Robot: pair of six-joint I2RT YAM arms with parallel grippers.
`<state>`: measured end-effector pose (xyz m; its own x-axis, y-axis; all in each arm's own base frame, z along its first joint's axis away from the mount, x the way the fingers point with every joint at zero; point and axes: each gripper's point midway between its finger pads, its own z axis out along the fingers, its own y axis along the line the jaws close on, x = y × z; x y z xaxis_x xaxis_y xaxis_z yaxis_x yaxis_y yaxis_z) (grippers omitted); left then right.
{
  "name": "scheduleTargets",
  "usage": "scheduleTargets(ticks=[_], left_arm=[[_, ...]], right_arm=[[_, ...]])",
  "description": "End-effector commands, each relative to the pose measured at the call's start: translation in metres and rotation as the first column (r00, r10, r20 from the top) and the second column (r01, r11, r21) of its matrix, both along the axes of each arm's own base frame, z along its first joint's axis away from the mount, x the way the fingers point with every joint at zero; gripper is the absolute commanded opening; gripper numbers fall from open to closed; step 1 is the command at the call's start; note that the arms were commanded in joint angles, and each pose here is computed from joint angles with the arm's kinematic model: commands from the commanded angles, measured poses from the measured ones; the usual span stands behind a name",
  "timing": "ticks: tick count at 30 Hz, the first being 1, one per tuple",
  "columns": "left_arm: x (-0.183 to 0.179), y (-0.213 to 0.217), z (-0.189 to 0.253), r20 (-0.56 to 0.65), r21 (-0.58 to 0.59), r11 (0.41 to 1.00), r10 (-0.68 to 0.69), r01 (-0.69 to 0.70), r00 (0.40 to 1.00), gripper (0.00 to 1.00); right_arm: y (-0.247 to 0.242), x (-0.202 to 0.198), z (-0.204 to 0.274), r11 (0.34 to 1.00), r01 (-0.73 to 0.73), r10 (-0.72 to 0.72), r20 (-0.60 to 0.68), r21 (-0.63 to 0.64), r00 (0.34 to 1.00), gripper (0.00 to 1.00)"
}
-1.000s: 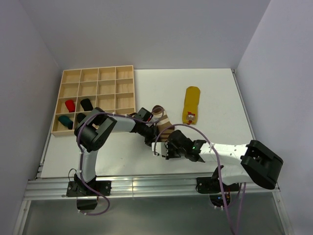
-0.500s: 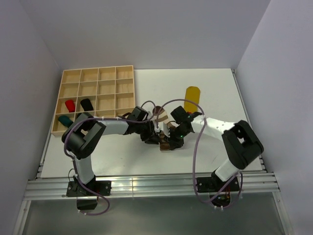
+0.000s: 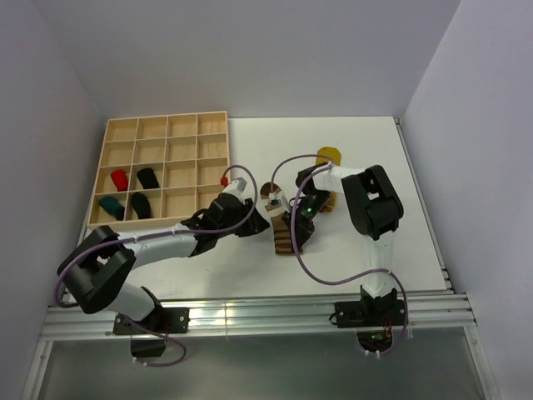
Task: Roll the socks
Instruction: Roll the sock at the center of the board.
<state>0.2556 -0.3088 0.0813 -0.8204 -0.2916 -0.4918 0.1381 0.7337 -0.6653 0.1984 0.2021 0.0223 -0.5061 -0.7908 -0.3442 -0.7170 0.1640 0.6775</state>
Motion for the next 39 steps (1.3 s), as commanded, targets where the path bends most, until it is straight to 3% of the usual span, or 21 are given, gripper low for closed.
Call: scheduleTargets(ticks=[1, 6, 14, 27, 39], left_arm=[[0.009, -0.024, 0.038, 0.264, 0.0, 0.996, -0.085, 0.088, 0.961, 0.38], [-0.009, -0.055, 0.044, 0.375, 0.004, 0.96, -0.261, 0.28, 0.89, 0.39], [-0.03, -0.083, 0.024, 0.407, 0.037, 0.892, -0.426, 0.451, 0.808, 0.44], [-0.044, -0.08, -0.02, 0.337, 0.069, 0.868, -0.484, 0.491, 0.808, 0.48], [-0.059, -0.068, -0.047, 0.261, 0.068, 0.865, -0.496, 0.497, 0.828, 0.46]], right_arm=[[-0.001, -0.004, 0.01, 0.999, 0.021, -0.024, -0.12, -0.029, 0.992, 0.25], [-0.002, 0.004, 0.0, 0.992, 0.064, -0.08, -0.15, -0.11, 0.985, 0.25], [-0.002, 0.004, -0.003, 0.986, 0.081, -0.109, -0.197, -0.147, 0.974, 0.25], [-0.004, 0.008, -0.008, 0.978, 0.1, -0.142, -0.225, -0.185, 0.964, 0.25], [-0.005, 0.014, -0.01, 0.974, 0.125, -0.167, -0.22, -0.19, 0.961, 0.25]])
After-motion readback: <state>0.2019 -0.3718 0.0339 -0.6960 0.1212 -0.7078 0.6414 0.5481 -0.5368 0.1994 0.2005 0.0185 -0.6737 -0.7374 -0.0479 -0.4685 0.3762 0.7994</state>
